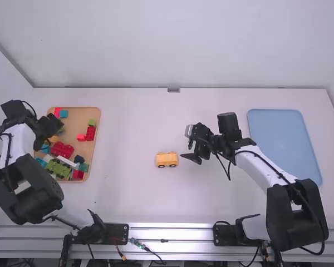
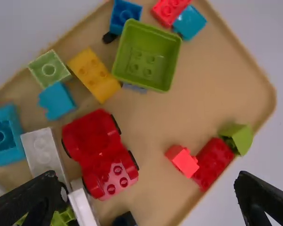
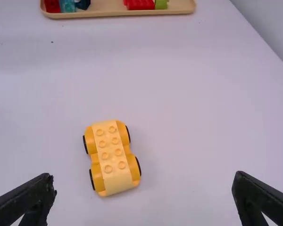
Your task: Assemble lego blocks to make yellow taxi
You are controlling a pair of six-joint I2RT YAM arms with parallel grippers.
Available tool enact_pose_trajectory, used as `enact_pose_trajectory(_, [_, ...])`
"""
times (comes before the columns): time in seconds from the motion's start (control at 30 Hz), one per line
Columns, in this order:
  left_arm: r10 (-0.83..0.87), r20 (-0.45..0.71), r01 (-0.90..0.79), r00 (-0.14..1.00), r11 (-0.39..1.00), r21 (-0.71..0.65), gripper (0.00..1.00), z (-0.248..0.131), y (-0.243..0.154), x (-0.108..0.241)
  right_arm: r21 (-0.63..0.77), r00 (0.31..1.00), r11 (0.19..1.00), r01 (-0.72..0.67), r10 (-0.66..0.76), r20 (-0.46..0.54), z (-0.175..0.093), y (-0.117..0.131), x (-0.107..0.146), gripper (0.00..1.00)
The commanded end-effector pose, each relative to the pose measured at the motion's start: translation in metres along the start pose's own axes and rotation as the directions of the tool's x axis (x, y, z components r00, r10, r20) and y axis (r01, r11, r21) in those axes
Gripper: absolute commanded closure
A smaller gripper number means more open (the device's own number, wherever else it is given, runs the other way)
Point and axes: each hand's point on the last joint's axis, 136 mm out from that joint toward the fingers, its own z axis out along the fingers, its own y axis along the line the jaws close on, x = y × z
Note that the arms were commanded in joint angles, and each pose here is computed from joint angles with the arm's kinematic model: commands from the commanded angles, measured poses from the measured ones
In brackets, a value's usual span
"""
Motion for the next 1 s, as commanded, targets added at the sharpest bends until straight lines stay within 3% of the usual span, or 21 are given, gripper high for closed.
enact_pose_trajectory(0.0, [-0.134, -0.013, 0.135, 0.991, 0.991, 0.008, 0.01, 0.006, 0.003, 0.008, 0.014, 1.000, 1.000, 0.015, -0.016, 0.017, -0.005, -0.002, -0.011, 0.01])
enact_pose_trajectory(0.53, [-0.130, 0.075, 0.128, 0.989, 0.991, 0.022, 0.01, -0.006, -0.011, -0.034, 0.036, 1.000, 0.999, 0.006, -0.005, -0.020, -0.004, -0.005, -0.004, 0.01])
enact_pose_trajectory(0.97, [-0.154, -0.056, 0.151, 0.986, 0.987, -0.049, 0.01, 0.047, -0.008, -0.047, 0.038, 1.000, 0.999, -0.019, 0.019, -0.019, -0.005, -0.006, -0.004, 0.01])
